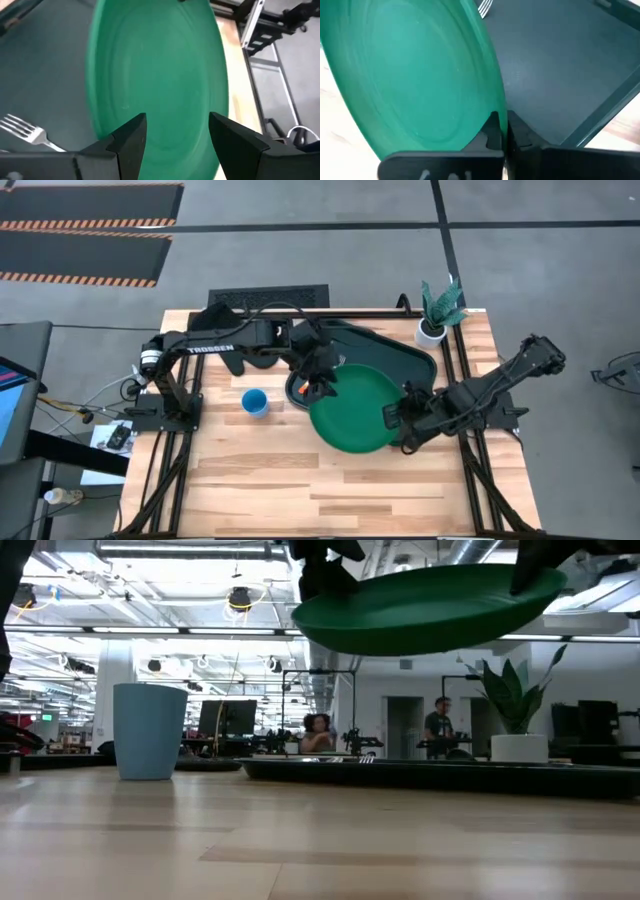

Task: Pick and place plate/cup/fork/spoon on tray
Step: Put the green plate to the right of the orange fork and orange spoon on the black serving tray

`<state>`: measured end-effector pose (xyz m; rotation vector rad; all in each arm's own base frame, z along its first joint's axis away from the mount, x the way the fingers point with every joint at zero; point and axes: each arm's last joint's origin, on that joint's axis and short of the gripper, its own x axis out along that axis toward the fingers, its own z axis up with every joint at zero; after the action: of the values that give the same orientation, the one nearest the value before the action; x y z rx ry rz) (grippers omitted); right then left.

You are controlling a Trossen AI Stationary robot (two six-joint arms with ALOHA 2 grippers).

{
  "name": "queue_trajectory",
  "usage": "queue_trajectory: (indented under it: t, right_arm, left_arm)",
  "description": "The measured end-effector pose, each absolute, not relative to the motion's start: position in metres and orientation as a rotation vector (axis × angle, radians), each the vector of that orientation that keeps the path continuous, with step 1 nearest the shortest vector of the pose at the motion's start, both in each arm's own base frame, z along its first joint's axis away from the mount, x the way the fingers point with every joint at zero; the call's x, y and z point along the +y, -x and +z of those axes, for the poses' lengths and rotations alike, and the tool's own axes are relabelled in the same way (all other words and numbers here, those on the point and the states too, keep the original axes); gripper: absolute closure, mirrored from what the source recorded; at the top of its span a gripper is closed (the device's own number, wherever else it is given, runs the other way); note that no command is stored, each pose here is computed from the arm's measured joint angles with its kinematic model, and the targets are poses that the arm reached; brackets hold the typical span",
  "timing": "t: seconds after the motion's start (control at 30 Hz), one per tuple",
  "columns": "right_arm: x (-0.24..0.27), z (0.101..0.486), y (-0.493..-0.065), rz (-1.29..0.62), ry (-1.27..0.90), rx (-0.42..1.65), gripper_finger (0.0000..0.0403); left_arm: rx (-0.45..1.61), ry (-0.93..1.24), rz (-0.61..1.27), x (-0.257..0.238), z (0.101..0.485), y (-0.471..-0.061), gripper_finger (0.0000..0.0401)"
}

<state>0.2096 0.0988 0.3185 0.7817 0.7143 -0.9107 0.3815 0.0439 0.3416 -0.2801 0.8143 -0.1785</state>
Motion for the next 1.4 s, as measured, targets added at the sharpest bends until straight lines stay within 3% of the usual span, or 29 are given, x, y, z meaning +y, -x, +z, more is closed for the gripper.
queue_trajectory:
  t: [0.33,0.8,1.03,1.4]
  right_arm:
    - [0.099,0.316,-0.210,-0.913,-0.772,0.747,0.0399]
    - [0.099,0.315,-0.212,-0.905,-0.785,0.738,0.0400]
    - [0.053,0.293,-0.195,-1.048,-0.748,0.898,0.0400]
    - [-0.020,0.247,-0.130,-0.935,-1.067,0.871,0.0400]
  left_arm:
    - [0.713,0.320,-0.231,0.041,0.372,-0.375,0.0193]
    - [0.673,0.182,-0.093,0.040,0.410,-0.331,0.0193]
    - [0.619,0.176,-0.093,0.037,0.428,-0.311,0.0193]
    - [0.595,0.163,-0.095,0.034,0.441,-0.292,0.0193]
